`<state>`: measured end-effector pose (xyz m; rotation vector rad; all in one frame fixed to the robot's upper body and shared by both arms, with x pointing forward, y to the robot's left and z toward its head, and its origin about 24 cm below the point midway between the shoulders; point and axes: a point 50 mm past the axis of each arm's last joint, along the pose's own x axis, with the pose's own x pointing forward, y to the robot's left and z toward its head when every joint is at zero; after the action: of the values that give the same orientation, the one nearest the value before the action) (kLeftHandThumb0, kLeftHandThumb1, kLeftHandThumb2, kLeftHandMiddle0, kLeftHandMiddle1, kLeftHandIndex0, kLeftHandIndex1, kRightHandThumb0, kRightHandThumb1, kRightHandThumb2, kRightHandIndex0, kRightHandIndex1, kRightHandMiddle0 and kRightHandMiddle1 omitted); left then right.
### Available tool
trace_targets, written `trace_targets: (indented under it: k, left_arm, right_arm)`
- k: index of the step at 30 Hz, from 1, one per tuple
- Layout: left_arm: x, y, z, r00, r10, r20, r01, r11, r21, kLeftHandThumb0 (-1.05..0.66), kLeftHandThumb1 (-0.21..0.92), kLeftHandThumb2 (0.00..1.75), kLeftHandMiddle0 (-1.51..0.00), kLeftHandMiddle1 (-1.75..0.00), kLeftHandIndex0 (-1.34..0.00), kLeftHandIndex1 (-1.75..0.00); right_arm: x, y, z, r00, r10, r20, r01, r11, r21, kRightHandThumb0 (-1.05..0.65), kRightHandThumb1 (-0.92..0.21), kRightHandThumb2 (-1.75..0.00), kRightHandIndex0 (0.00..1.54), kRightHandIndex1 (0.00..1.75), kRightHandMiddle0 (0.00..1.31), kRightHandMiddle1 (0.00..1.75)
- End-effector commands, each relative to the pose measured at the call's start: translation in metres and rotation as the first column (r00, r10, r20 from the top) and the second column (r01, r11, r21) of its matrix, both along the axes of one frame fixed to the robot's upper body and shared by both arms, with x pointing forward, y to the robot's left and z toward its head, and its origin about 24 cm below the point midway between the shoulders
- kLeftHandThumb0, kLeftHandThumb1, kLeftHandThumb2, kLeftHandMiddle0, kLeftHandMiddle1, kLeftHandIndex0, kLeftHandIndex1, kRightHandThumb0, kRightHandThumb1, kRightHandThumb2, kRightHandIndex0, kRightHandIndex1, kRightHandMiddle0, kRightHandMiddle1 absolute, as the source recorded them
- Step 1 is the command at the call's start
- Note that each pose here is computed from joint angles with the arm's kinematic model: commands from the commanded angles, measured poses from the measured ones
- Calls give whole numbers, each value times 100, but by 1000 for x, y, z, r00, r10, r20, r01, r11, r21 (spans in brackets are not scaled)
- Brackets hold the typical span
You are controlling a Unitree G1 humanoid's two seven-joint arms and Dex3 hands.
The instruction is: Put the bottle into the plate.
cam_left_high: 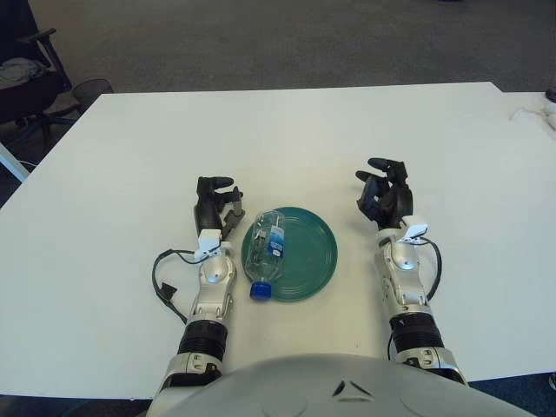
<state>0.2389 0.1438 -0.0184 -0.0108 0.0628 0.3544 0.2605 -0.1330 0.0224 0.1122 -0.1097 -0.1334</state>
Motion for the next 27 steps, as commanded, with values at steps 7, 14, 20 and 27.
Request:
trace_targets:
  k: [7, 14, 20, 27]
  left_arm:
    - [-19, 1, -26, 990, 3, -140, -4, 1000, -4, -37, 78, 72, -62, -119, -28, -175]
    - [-18, 2, -25, 990, -3, -138, 4, 1000, 7, -37, 78, 73, -62, -119, -28, -175]
    - [-17, 1, -23, 991, -10, -135, 12, 1000, 11, -36, 79, 71, -62, -119, -27, -175]
    - [-14, 1, -22, 991, -21, -133, 22, 1000, 9, -36, 81, 68, -61, -119, -26, -175]
  right_arm:
    - [-10, -2, -25, 988, 22, -151, -34, 996, -79, -38, -61, -100, 19, 125, 7, 162]
    - [-16, -4, -36, 971, 1, -240, -32, 991, -127, -35, -90, -55, 21, 126, 18, 174]
    - [-21, -5, -46, 950, -8, -314, -40, 988, -147, -34, -92, -52, 22, 126, 19, 175]
    - [-25, -7, -52, 936, -8, -351, -43, 990, -136, -34, -92, -51, 23, 127, 19, 175]
